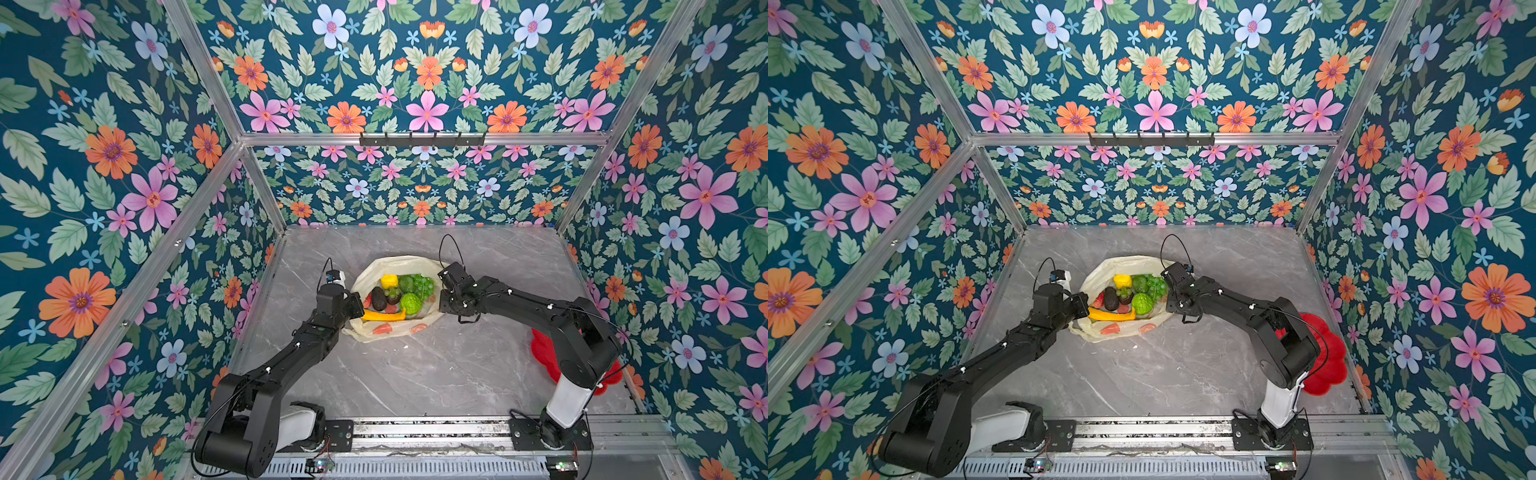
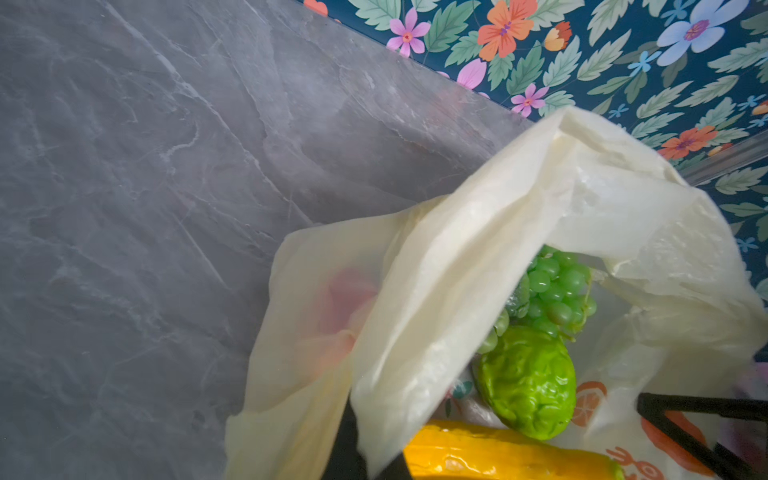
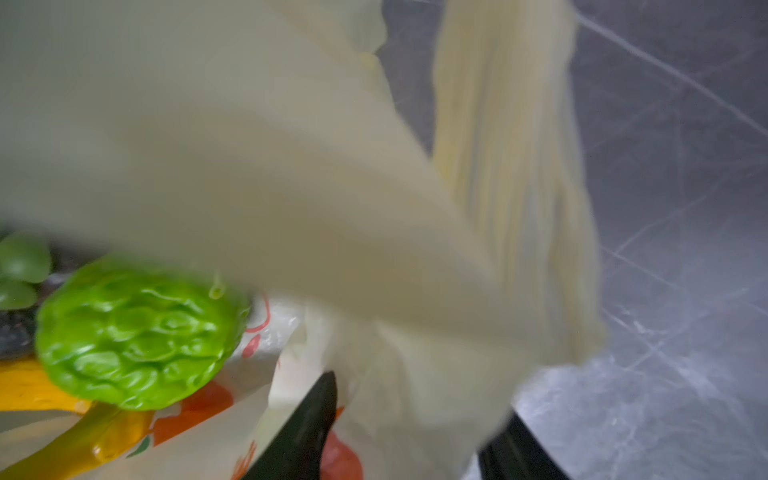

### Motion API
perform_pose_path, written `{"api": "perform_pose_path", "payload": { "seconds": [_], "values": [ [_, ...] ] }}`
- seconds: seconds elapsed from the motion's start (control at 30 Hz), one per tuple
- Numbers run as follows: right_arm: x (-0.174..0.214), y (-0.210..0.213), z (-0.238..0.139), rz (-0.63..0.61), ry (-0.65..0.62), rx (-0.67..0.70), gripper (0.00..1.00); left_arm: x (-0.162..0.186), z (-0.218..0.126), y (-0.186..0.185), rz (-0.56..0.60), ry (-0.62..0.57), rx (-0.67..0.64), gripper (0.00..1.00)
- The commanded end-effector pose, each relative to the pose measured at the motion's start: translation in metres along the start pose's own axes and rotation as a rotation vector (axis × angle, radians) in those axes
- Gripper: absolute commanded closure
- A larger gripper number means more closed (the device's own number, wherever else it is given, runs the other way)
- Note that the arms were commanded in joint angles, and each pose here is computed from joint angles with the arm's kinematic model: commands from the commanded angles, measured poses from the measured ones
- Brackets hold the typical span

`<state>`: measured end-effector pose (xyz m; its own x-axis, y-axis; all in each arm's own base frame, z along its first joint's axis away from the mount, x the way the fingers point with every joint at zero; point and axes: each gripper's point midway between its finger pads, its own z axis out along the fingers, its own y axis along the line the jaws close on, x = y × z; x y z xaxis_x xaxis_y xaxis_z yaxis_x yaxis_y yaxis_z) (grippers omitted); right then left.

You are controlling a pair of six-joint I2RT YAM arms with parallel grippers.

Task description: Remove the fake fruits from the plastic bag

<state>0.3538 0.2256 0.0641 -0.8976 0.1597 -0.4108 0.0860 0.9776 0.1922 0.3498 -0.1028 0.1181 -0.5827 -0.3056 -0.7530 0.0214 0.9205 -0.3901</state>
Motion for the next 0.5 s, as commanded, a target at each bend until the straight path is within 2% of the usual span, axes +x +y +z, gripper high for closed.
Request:
{"api": "perform_pose_path", "payload": {
  "seconds": [0.0, 0.1, 0.2, 0.3, 0.47],
  "values": [
    [-0.001, -0.004, 0.004, -0.001, -0.023, 0.006, 0.61, -0.007, -0.001, 0.012, -0.040, -0.048, -0.061, 1.00],
    [0.000, 0.009, 0.010, -0.007, -0.015, -0.055, 0.68, -0.004, 0.006, 0.005, -0.060, -0.029, -0.027, 1.00],
    [-0.006, 0.028, 0.016, -0.028, -0.008, -0.101, 0.72, -0.007, 0.015, 0.007, -0.089, -0.011, -0.054, 1.00],
    [-0.019, 0.048, 0.019, -0.043, -0.028, -0.140, 0.75, -0.022, 0.020, 0.012, -0.121, -0.006, -0.101, 1.00],
    [-0.044, 0.084, 0.024, -0.071, -0.048, -0.216, 0.79, -0.057, 0.022, 0.013, -0.143, -0.075, -0.125, 1.00]
  ]
}}
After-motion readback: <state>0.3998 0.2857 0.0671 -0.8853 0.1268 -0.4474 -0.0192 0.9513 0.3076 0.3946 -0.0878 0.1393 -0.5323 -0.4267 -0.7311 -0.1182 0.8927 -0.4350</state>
